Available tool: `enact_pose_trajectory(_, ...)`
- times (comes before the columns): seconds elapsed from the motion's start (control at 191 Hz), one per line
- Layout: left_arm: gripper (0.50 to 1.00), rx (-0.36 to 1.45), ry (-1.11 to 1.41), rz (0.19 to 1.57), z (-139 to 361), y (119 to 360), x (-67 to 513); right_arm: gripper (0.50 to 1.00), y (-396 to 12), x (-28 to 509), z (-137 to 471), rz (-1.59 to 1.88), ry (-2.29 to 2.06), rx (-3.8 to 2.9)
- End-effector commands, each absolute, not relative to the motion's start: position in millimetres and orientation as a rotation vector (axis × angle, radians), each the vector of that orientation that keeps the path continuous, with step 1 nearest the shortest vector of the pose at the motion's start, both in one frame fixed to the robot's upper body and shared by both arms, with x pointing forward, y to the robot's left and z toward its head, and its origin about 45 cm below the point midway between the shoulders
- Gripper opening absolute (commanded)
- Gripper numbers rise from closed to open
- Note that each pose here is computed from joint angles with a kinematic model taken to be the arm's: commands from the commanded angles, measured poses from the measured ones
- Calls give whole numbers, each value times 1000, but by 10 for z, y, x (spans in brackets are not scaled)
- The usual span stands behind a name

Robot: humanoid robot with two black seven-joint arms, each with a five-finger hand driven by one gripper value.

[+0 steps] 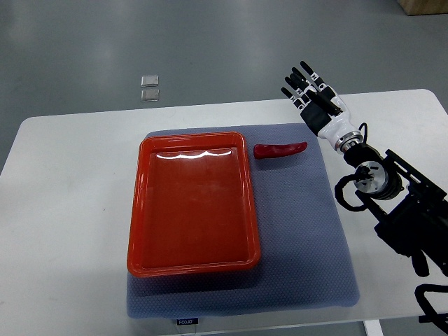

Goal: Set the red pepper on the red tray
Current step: 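Move the right hand over the red pepper beside the tray, then lower the right hand and close its fingers around the red pepper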

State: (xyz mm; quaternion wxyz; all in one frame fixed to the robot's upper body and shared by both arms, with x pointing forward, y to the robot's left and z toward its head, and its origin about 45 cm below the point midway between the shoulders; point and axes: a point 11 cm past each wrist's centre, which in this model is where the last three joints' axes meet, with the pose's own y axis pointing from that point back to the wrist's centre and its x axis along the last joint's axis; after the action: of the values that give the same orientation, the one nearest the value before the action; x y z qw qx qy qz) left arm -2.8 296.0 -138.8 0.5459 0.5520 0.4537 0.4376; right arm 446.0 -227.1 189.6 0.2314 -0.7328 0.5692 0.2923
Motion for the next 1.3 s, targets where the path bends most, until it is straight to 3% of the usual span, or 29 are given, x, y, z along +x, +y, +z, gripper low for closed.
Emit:
enact_pose_trajectory(0.0,1000,1309,1076,1036,-1388,2958,-31,919,-2271,4457,1893,804,1565,-2015)
enact_pose_trajectory(0.382,1000,1308,1076,1037,-1388,2958,-30,919,-2212,4535,2059,688,1553,-2178)
enact_pose_trajectory(0.565,1000,1309,1076,1036,-1388,2958,-31,919,-1919,4575,2278,144,1445,-2824)
enact_pose_trajectory(0.685,1000,1308,1076,1037,-1388,2958,-30,919,-1794,4507,2168,-497,1230,-3371)
enact_pose_trajectory(0.873,1000,1307,1077,1036,-1388,2956,-30,917,-1723,4562,2182,-1159,1046,-3561)
enact_pose_trajectory(1.297,1000,1307,1078,1037,-1388,2956,-30,911,-1958,4645,1839,-1685,1188,-3576)
